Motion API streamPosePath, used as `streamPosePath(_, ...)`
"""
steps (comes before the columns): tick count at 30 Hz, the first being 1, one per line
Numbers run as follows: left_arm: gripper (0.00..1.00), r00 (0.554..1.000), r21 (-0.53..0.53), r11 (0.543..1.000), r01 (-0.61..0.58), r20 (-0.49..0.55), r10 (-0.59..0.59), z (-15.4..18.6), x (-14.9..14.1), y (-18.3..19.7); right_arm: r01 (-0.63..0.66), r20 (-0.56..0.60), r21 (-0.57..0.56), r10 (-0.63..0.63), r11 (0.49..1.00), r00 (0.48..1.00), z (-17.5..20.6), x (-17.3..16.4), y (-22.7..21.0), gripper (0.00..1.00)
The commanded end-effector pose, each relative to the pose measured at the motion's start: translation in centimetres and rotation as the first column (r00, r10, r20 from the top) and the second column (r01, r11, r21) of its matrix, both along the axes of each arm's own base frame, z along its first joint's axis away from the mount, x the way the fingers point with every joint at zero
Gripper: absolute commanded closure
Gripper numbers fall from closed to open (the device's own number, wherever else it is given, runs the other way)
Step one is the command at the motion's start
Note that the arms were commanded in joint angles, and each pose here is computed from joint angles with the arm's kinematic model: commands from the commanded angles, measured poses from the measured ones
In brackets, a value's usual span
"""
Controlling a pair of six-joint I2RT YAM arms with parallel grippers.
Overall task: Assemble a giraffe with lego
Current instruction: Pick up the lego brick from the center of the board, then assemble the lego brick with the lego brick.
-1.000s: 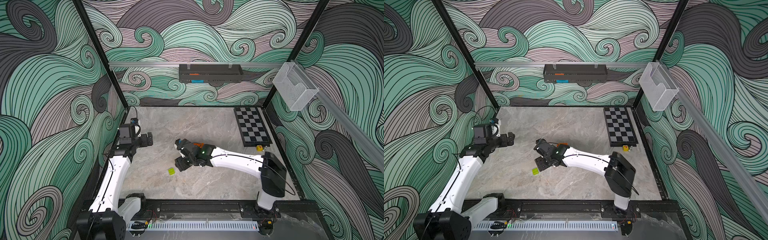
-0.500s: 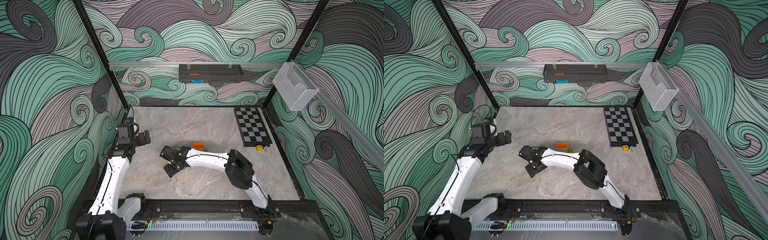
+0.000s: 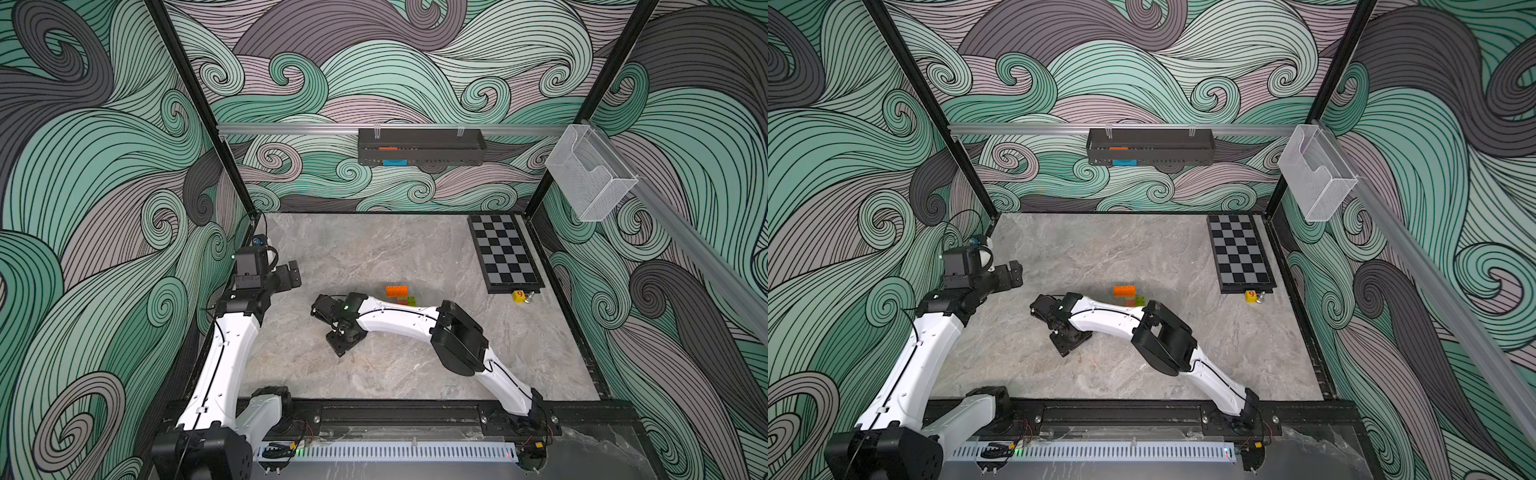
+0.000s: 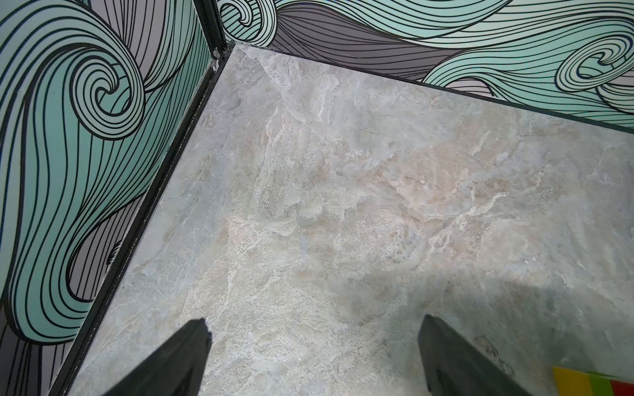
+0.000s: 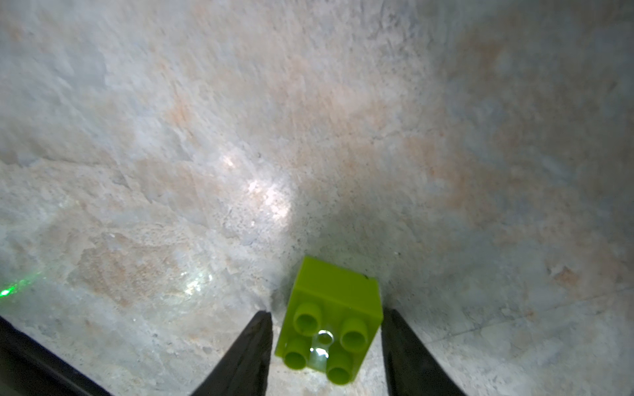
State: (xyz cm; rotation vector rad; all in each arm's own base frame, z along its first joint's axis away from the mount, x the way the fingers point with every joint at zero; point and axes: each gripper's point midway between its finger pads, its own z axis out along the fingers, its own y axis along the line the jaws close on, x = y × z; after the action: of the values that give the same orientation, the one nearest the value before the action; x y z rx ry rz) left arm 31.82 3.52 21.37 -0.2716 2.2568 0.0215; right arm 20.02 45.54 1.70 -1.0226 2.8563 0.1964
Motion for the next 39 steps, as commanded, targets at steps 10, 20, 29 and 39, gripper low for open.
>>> streamPosePath(10,0.01,0.998,-0.016,1.000,0.022,0.055,-0.021,2.0,0.1,-0.6,0.033,-0.055,-0.072,-0.037,0.997,0.998,-1.0,0.2,-1.3,0.74)
streamPosePath(20,0.01,0.991,-0.035,0.992,0.125,0.049,-0.123,1.6,0.2,-2.3,0.114,-0.041,-0.017,-0.115,0.993,0.993,9.4,2.8,-5.5,0.78)
streamPosePath(29,0.01,0.897,-0.094,0.892,0.442,0.035,-0.441,0.7,-0.9,-7.9,0.301,0.024,0.012,-0.301,0.954,0.953,18.5,6.8,-14.5,0.84)
streamPosePath(39,0.01,0.825,-0.181,0.806,0.563,0.061,-0.562,-0.1,-1.6,-11.3,0.461,0.037,-0.032,-0.460,0.887,0.887,18.7,9.2,-18.7,0.87)
